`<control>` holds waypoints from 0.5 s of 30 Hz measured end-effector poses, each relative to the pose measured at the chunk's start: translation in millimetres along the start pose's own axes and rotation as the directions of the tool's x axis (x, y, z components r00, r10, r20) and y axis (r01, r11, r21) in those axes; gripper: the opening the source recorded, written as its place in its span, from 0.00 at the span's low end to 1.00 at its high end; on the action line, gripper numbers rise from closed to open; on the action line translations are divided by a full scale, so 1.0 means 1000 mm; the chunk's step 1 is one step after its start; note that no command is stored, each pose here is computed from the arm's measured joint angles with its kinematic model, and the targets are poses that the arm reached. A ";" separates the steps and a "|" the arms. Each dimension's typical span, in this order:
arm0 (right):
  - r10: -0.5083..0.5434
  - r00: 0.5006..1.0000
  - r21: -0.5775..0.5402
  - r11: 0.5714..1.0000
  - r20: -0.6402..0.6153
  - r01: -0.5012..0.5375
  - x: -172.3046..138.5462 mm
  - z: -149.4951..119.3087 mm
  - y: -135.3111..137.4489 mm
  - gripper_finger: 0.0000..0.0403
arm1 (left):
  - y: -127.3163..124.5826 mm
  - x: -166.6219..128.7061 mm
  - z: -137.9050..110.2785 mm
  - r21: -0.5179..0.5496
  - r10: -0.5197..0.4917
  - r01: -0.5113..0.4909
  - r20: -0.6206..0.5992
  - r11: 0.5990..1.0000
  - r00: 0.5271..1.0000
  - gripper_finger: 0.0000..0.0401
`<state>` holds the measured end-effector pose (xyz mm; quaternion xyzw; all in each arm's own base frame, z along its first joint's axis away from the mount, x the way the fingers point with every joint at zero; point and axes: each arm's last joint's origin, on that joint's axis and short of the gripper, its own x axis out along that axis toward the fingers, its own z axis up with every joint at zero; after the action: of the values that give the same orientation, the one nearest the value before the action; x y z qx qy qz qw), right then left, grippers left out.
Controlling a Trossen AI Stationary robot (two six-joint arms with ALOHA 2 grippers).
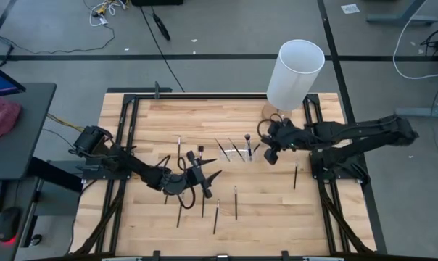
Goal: Pick & Place Makeup Supplies
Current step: Put the black makeup brush into the transparent organizer
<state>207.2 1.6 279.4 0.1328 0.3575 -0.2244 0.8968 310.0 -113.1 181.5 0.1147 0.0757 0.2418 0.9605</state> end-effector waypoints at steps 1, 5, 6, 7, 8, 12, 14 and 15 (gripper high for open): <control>0.011 1.000 0.002 1.000 -0.019 -0.011 0.004 0.001 -0.001 0.02 | 0.000 0.000 0.000 0.000 0.000 0.000 0.000 1.000 1.000 0.55; 0.039 0.994 -0.001 0.999 -0.104 -0.039 0.021 0.002 -0.006 0.02 | 0.000 0.000 0.000 -0.001 0.002 -0.002 -0.001 1.000 1.000 0.55; 0.039 0.991 -0.003 0.999 -0.125 -0.040 0.026 0.002 -0.007 0.02 | 0.000 0.000 0.000 0.000 0.001 -0.001 -0.001 1.000 1.000 0.55; 0.039 0.989 -0.007 0.999 -0.145 -0.041 0.031 0.002 -0.008 0.02 | 0.000 0.000 0.000 0.000 0.001 -0.001 -0.001 1.000 1.000 0.55; 0.042 0.985 -0.010 0.999 -0.168 -0.044 0.036 0.002 -0.009 0.02 | 0.000 0.000 0.000 0.000 0.002 -0.002 -0.001 1.000 1.000 0.55; 0.068 0.972 -0.008 0.997 -0.226 -0.072 0.055 0.003 -0.013 0.02 | 0.000 0.000 0.000 0.000 0.001 -0.001 -0.001 1.000 1.000 0.55; 0.090 0.964 -0.002 0.996 -0.249 -0.094 0.064 0.004 -0.015 0.02 | 0.000 0.000 0.000 0.000 0.001 -0.001 -0.002 1.000 1.000 0.55; 0.098 0.961 0.002 0.995 -0.257 -0.101 0.068 0.004 -0.016 0.02 | 0.000 0.000 0.000 0.000 0.001 -0.001 -0.002 1.000 1.000 0.55</control>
<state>245.2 -34.4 233.6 0.1736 0.4648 -0.1579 0.8538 310.1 -112.5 181.3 0.1146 0.0764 0.2425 0.9603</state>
